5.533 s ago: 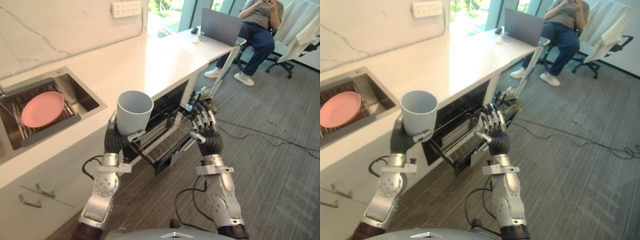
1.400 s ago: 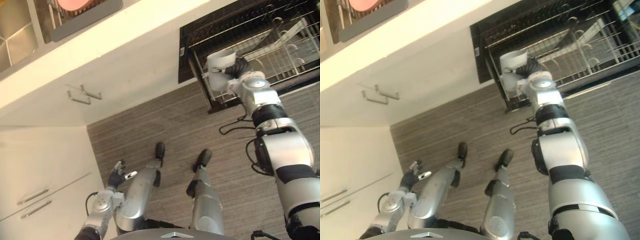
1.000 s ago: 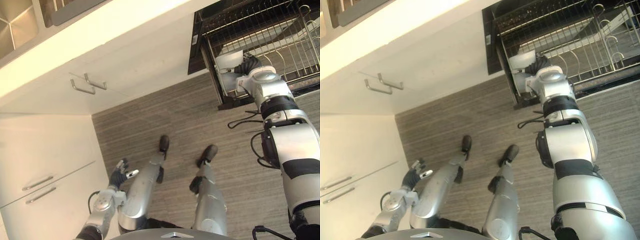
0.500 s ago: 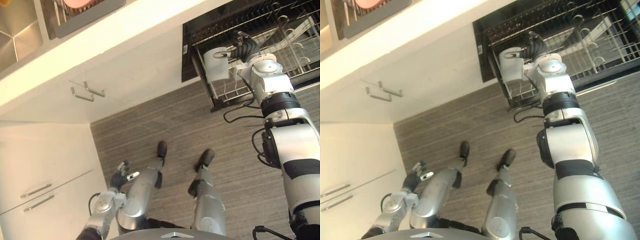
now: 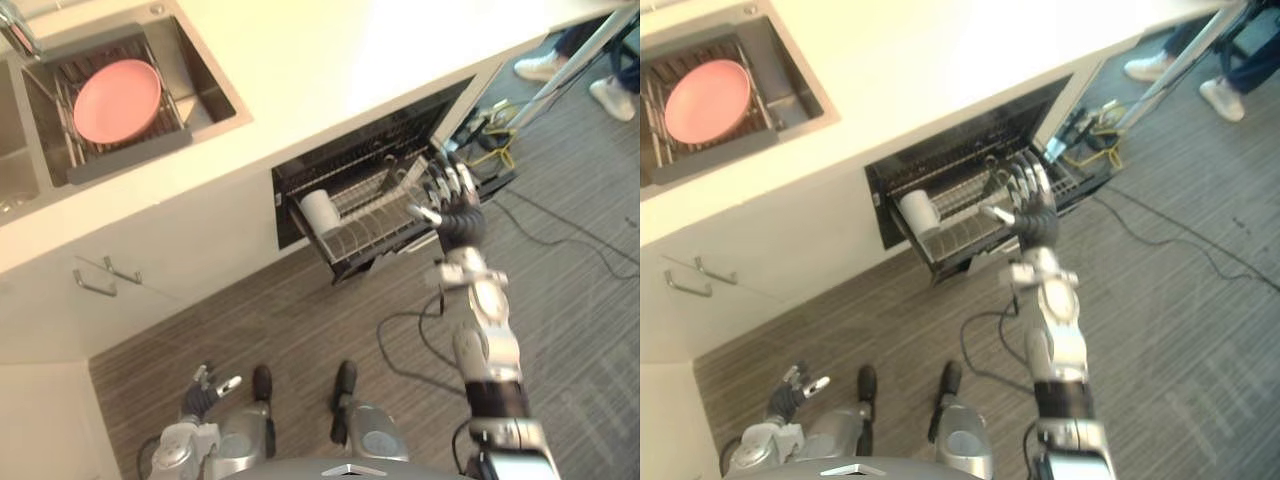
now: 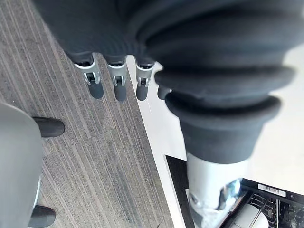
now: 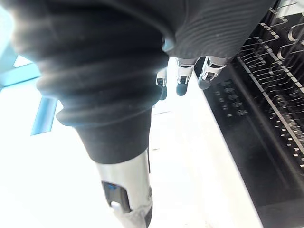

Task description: Walk over to the sink, pick up the cup, carry it to the dishwasher, place the cup inside the dishwasher, then close the dishwasher door

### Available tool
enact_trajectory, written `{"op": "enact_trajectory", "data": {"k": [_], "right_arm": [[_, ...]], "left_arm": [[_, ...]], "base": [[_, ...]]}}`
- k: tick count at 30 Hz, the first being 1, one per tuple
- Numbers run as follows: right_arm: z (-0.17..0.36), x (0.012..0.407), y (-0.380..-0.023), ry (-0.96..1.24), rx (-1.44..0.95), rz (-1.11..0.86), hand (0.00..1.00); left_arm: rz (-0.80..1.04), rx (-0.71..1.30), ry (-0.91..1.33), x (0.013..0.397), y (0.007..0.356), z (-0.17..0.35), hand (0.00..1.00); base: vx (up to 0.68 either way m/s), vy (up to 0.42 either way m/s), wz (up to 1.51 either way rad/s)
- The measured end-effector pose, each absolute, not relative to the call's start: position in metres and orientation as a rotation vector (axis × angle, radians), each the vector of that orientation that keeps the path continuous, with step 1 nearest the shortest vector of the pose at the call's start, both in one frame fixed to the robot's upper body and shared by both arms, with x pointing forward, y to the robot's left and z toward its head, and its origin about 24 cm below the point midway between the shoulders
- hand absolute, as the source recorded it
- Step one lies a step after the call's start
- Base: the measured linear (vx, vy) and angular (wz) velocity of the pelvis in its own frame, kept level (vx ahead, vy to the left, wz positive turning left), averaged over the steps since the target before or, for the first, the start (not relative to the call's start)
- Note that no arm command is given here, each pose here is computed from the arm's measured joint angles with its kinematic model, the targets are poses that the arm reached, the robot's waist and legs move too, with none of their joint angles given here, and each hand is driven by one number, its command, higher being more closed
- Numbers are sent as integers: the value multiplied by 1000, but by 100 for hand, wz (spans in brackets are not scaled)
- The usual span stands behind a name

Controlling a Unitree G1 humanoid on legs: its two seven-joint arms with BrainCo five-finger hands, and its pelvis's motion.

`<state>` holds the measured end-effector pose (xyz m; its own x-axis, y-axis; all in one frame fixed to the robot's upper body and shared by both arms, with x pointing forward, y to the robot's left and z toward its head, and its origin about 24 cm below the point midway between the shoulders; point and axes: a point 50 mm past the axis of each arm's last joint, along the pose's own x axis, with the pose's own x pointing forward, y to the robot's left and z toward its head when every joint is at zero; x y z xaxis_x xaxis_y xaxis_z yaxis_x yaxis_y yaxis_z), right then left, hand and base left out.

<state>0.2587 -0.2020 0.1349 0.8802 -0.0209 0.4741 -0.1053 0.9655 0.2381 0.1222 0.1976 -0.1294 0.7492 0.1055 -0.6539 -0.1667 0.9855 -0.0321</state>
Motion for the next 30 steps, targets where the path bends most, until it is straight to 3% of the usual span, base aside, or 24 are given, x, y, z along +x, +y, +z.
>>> {"op": "enact_trajectory", "data": {"k": [7, 9, 15, 30], "right_arm": [[138, 248, -188, -546, 306, 130, 0], [135, 241, -187, -548, 334, 108, 0], [136, 219, -244, -594, 279, -108, 0], [123, 208, -241, -583, 340, -162, 0]], "left_arm": [[335, -184, 724, 102, 204, -136, 0], [421, -204, 745, 81, 213, -140, 0], [441, -163, 971, 13, 207, -155, 0], [253, -44, 962, 41, 224, -152, 0]], "base": [[66, -22, 56], [-9, -16, 104], [69, 91, 100], [34, 14, 18]]}}
